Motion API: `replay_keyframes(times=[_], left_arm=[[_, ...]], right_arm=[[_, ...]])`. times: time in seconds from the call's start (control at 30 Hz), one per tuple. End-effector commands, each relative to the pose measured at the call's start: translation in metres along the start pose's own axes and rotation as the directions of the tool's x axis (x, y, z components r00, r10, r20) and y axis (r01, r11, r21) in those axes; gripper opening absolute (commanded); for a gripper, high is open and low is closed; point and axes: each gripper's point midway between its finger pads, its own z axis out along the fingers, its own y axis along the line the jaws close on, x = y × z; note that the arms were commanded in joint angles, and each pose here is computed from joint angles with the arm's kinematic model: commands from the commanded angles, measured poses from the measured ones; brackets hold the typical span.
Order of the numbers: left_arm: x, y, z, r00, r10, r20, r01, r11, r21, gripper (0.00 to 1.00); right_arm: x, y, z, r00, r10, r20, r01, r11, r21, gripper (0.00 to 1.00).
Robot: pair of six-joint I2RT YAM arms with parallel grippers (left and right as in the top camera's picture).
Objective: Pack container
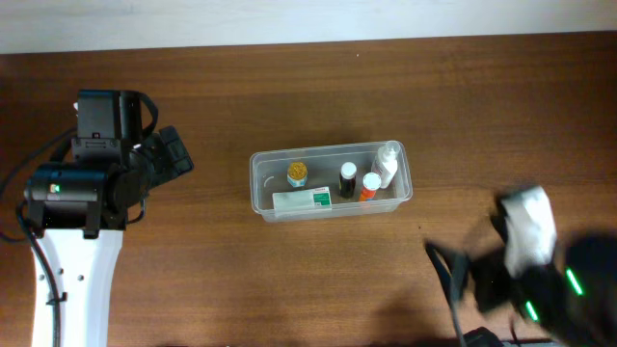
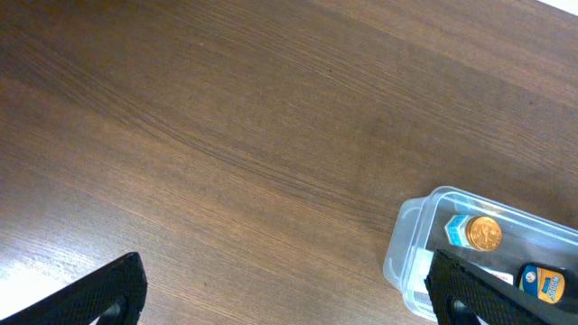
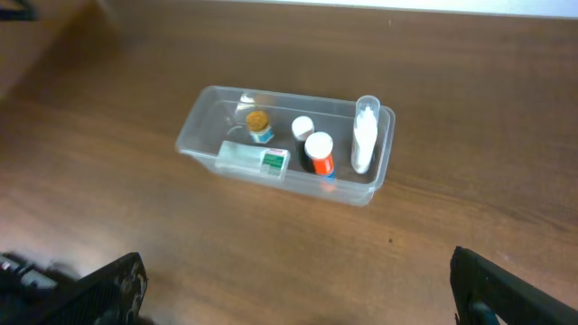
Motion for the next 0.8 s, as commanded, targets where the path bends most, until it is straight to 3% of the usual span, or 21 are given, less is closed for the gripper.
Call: replay_keyframes(times=[0.0, 0.2, 0.43, 0.77], left_arm=[[-0.004, 0.004, -0.003, 1.0, -0.013, 0.019, 0.013, 1.0, -0.01, 0.99], [-0.004, 0.004, -0.003, 1.0, -0.013, 0.019, 0.013, 1.0, -0.01, 0.99], [-0.004, 0.004, -0.003, 1.0, -0.013, 0.019, 0.013, 1.0, -0.01, 1.0], [-0.004, 0.004, -0.003, 1.0, -0.013, 0.019, 0.013, 1.0, -0.01, 1.0]], right_arm=[[0.029, 0.0, -0.036, 0.994, -0.022, 0.103, 0.025, 0.999, -0.023, 0.98], [0.072, -0.003, -0.09, 0.964, -0.028, 0.266, 0.042, 0.998, -0.048, 0.98], [0.099, -0.005, -0.118, 0.924, -0.032, 0.38, 0.061, 0.996, -0.063, 0.98], [0.13, -0.014, -0.111, 0.957, -0.033, 0.288, 0.045, 0.998, -0.035, 0.98]])
